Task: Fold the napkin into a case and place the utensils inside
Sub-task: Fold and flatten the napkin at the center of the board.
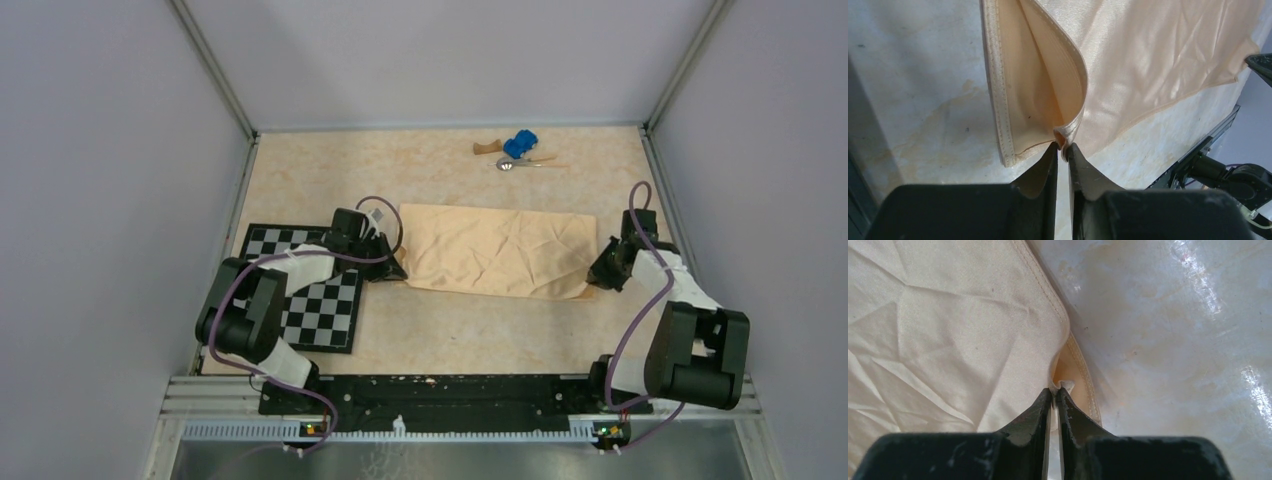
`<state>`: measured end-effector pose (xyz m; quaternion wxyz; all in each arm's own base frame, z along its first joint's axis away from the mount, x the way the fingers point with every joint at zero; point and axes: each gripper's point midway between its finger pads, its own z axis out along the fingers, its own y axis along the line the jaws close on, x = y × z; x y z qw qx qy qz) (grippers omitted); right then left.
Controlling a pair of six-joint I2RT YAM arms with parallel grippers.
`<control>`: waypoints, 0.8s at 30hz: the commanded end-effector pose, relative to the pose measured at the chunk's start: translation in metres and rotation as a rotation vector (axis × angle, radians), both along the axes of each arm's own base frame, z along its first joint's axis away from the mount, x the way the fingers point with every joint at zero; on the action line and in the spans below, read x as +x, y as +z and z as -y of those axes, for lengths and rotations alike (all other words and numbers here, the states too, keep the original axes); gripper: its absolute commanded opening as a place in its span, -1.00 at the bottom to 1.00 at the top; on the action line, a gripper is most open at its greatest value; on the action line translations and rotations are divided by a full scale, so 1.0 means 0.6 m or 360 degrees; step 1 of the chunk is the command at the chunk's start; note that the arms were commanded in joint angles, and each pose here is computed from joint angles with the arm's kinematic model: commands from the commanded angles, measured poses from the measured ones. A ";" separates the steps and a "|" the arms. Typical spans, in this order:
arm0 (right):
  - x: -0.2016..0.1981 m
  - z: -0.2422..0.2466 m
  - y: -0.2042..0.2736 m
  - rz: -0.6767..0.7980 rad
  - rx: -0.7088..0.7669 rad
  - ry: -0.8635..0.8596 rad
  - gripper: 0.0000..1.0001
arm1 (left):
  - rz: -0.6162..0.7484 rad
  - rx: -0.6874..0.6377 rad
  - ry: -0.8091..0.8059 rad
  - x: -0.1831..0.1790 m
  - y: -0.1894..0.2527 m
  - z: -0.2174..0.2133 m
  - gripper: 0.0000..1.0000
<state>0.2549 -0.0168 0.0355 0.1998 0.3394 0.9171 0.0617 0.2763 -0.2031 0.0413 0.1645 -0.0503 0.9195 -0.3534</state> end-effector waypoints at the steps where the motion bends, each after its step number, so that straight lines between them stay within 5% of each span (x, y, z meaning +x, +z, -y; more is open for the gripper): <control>1: 0.003 0.014 0.027 0.0073 -0.0039 -0.0112 -0.58 | 0.0083 0.0085 0.0050 0.008 0.023 -0.015 -0.55; 4: 0.007 0.028 0.052 0.0133 -0.0111 -0.0152 -0.18 | 0.0177 0.0232 0.0132 0.016 0.050 -0.045 -0.19; 7: 0.010 0.031 0.085 0.0192 -0.0149 -0.0114 -0.07 | 0.0293 0.0295 0.0153 0.021 0.093 -0.060 -0.01; 12: 0.034 -0.010 0.117 0.0355 -0.0053 0.0150 0.26 | 0.0314 0.0033 0.0017 0.011 0.128 -0.014 0.44; 17: 0.101 -0.057 0.122 0.0482 0.0196 0.0373 0.38 | 0.0304 -0.0180 -0.0063 0.042 0.123 0.039 0.52; 24: 0.215 -0.027 0.103 0.0513 0.0135 0.0388 0.36 | 0.0576 -0.0188 0.0121 0.173 0.145 0.055 0.55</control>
